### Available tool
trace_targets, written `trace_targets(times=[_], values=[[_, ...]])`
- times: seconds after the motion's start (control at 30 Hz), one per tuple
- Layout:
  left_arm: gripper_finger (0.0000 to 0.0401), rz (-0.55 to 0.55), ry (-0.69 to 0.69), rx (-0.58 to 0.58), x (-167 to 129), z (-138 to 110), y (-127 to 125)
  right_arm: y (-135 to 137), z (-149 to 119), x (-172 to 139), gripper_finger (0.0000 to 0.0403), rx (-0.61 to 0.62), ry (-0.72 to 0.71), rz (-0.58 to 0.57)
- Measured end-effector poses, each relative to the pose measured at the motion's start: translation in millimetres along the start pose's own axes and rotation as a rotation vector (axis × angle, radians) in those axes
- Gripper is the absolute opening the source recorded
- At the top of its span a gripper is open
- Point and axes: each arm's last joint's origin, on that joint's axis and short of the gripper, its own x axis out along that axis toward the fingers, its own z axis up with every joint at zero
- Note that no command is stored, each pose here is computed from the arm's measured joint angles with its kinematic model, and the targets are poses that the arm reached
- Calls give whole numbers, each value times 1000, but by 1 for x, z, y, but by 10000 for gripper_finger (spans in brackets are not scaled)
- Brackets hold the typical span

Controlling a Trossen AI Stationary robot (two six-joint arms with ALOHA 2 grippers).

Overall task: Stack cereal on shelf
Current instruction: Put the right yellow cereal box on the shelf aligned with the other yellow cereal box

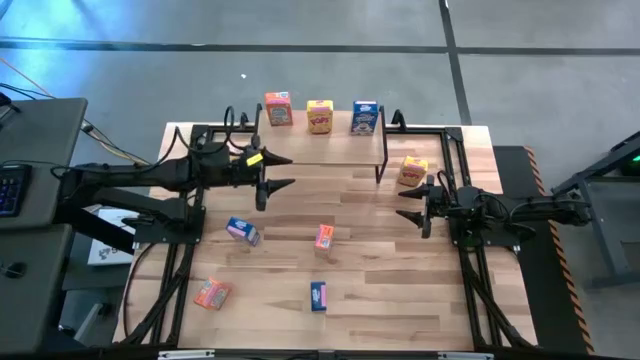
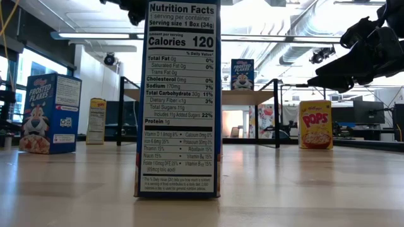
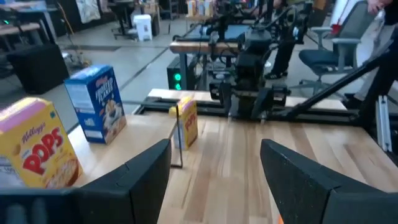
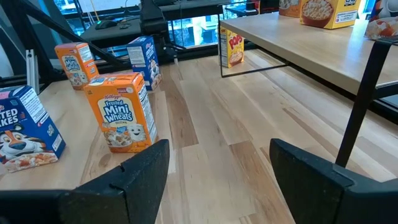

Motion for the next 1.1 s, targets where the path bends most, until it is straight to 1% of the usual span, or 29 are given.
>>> trace_targets(times=[0.1,0.23,0.47,0.53,0.63,0.8,0.97,1.1], values=[[239,12,-6,5,2,0,-7,0,0,0,271,0,0,0],[239,-18,-5,12,6,-1,-17,0,0,0,271,0,0,0],[239,-45,32,-38,14,-9,-34,0,0,0,271,0,1,0],[239,-45,46,-37,15,-11,-39,0,0,0,271,0,1,0],[239,-38,42,-36,15,-11,-45,0,0,0,271,4,1,0],[239,-23,31,-36,14,-11,-53,0,0,0,271,70,1,4],[239,-21,30,-71,12,-11,-59,0,0,0,271,55,1,2],[239,-37,31,-74,10,-11,-63,-1,0,0,271,47,-5,-35]])
